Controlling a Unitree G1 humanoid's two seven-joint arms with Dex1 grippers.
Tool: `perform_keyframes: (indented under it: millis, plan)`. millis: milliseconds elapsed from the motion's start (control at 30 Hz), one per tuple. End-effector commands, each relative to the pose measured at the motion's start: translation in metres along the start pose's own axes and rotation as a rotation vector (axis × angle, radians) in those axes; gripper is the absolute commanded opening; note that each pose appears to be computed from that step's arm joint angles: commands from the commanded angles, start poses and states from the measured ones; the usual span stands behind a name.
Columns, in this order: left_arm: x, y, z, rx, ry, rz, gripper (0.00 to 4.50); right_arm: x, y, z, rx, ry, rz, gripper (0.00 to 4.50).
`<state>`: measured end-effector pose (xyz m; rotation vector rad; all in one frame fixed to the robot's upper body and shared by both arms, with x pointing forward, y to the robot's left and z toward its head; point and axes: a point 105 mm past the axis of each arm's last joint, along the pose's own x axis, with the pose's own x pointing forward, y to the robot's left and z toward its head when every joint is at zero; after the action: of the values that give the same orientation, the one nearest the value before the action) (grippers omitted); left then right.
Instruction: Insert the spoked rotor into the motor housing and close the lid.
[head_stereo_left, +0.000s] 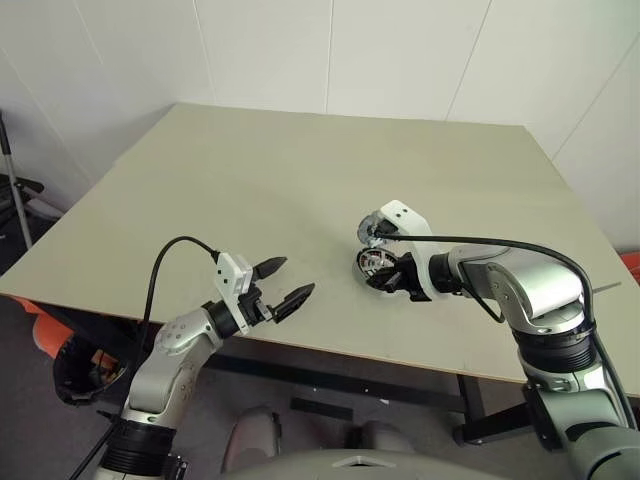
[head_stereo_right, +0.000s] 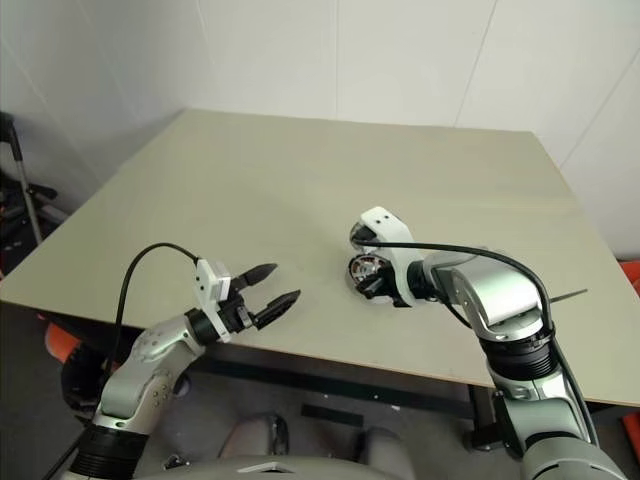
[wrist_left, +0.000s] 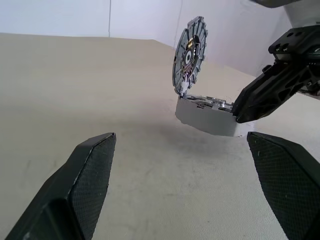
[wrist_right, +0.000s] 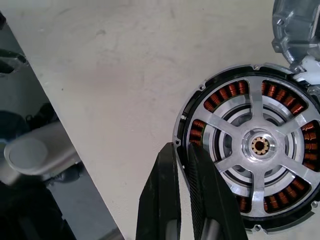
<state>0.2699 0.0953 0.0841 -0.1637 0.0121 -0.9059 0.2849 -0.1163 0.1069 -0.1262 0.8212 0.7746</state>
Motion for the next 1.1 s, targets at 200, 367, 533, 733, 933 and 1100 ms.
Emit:
perform_keyframes:
  millis: [200, 367, 533, 733, 933, 1100]
  plan:
    - [0.005, -0.003, 0.008, 0.016, -0.032, -0.024, 4.50, 0.003, -0.019, 0.036, 0.320, -0.261, -0.171, 0.02]
    - [0.005, -0.004, 0.005, 0.017, -0.028, -0.025, 4.50, 0.001, -0.015, 0.042, 0.449, -0.309, -0.235, 0.02]
    - [0.004, -0.003, 0.004, 0.016, -0.027, -0.025, 4.50, -0.011, 0.013, 0.049, 0.473, -0.295, -0.138, 0.02]
    - [0.001, -0.005, 0.003, 0.015, -0.027, -0.025, 4.50, -0.007, 0.023, 0.033, 0.553, -0.214, -0.144, 0.02]
    - [0.000, -0.003, 0.003, 0.014, -0.028, -0.021, 4.50, 0.003, 0.023, 0.003, 0.536, -0.106, -0.107, 0.02]
    - [0.001, -0.002, 0.006, 0.014, -0.030, -0.018, 4.50, 0.011, 0.027, 0.010, 0.556, -0.100, -0.068, 0.33]
